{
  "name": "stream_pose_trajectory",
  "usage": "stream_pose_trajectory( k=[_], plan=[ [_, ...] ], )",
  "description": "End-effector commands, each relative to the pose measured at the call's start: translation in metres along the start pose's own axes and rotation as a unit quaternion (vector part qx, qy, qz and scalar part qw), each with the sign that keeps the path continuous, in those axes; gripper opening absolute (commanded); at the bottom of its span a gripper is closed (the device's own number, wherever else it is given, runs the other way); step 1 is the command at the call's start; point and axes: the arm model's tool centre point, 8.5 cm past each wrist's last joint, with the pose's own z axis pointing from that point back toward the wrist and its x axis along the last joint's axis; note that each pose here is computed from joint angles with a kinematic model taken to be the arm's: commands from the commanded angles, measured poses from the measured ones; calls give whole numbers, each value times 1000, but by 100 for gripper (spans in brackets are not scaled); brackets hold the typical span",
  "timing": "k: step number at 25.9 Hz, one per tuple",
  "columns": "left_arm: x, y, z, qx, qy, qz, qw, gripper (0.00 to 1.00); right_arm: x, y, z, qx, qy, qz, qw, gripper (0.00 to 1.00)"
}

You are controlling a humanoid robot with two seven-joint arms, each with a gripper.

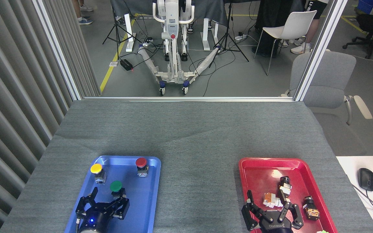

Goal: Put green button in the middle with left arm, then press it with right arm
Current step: 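Lower the left gripper onto the green button and grasp it, then carry the green button out of the blue tray toward the table middle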

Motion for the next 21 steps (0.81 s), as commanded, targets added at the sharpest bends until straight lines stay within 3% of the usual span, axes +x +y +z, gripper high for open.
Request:
stream_pose_trajectory(
  k=[1, 4, 11, 15, 18, 21],
  plan=[
    [4, 2, -5, 0, -3, 4, 1000, 84, 3, 0, 0, 1, -2, -2, 1000, 100],
    [6, 1, -7, -1, -6, 6, 1000, 71, 5, 1, 0, 1, -7, 1, 1000, 100],
    [16, 0, 1, -4, -79, 6, 997, 0, 8, 0, -1, 1, -10, -1, 1000, 100],
    [29, 8, 2, 7, -124, 25, 992, 0, 12, -1, -3, -2, -11, -6, 1000, 100],
    [42, 35, -1, 44, -164, 28, 985, 0, 14, -4, -8, -8, -11, -8, 1000, 100],
    [105, 63, -10, 79, -269, 21, 960, 0, 15, -4, -10, -8, -11, -11, 1000, 100]
  ],
)
